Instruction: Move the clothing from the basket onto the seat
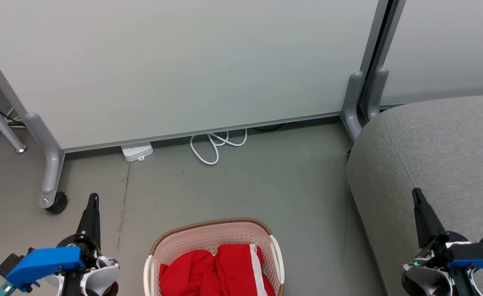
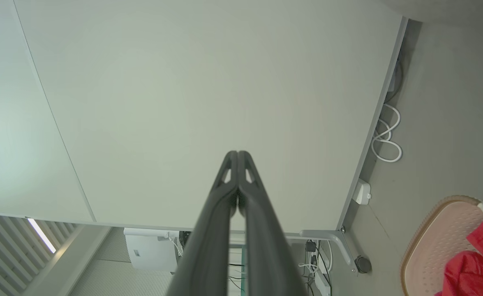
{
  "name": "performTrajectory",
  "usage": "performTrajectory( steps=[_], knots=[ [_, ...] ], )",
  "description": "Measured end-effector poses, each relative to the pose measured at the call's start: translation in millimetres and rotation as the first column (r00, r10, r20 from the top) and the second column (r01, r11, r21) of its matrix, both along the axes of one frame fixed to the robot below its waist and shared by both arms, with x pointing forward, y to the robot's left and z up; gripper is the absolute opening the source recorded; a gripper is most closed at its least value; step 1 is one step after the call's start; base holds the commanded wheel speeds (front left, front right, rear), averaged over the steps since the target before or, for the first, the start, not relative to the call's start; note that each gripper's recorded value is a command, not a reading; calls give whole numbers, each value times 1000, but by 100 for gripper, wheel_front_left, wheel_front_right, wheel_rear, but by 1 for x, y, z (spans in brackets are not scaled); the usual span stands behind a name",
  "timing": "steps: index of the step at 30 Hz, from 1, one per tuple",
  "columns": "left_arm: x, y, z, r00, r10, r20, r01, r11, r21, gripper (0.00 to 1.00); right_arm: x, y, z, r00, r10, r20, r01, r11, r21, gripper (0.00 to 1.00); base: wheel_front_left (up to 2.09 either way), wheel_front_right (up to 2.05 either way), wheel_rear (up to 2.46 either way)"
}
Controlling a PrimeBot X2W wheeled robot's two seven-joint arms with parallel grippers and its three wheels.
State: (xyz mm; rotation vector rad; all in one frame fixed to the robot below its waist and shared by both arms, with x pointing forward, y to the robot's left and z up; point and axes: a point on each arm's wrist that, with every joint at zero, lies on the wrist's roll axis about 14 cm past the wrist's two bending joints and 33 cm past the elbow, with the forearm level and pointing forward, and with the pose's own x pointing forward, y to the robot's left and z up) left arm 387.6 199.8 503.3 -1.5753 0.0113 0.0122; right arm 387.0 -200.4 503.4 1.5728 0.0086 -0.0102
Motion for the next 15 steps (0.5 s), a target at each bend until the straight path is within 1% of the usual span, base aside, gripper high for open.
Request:
performTrajectory(
  steps=[15],
  knots=[
    [0,0,0,1000,0,0,0,1000,0,0,0,0,0,1000,0,0,0,1000,0,0,0,0,0]
  ],
)
